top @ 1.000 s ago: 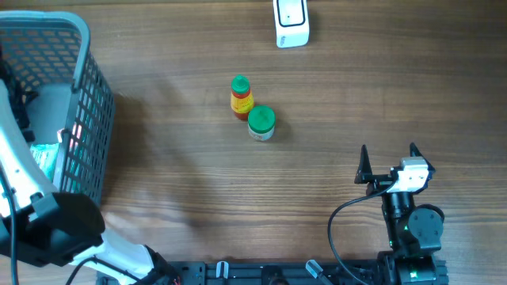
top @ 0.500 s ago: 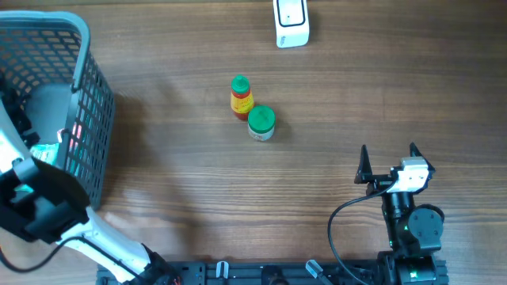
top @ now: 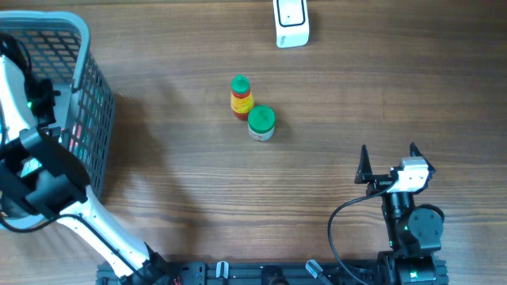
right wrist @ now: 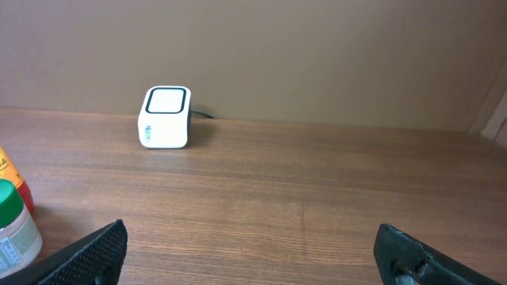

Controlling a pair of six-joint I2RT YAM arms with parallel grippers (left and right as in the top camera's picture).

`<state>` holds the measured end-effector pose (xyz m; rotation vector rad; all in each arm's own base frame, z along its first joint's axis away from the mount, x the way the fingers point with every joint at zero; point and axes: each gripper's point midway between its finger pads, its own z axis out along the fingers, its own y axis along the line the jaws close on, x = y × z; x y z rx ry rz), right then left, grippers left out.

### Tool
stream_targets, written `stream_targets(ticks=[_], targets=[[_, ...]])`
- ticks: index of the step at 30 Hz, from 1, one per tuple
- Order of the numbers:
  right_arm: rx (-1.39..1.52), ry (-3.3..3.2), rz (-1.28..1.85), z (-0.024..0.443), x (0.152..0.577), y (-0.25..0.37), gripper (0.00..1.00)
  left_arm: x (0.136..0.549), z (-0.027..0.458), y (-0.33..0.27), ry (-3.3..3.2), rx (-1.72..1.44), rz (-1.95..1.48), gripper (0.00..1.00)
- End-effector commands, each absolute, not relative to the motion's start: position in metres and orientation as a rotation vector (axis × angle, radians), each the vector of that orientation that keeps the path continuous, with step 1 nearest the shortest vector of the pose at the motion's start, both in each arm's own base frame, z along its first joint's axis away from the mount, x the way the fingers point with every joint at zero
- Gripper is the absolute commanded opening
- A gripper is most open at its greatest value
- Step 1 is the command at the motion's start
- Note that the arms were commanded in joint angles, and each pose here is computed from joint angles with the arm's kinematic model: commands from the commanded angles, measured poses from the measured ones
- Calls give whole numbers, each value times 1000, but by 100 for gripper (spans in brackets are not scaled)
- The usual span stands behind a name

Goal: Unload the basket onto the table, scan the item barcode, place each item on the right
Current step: 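Reach into the basket and grasp the Kleenex tissue pack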

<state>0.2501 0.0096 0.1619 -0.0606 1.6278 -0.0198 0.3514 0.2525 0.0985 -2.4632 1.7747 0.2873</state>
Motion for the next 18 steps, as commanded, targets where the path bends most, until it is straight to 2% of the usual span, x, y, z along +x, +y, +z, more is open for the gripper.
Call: stream_targets(ticks=[1,10,18], targets=[[-73,1625,-14,163,250,11,100,359,74,239,1870,-2479,267,100],[-73,1625,-13,163,250,11,100,354,49,229,1917,-2509,285,100],[-73,1625,-13,163,250,11,100,345,4,224,1923,-2515,291,100]])
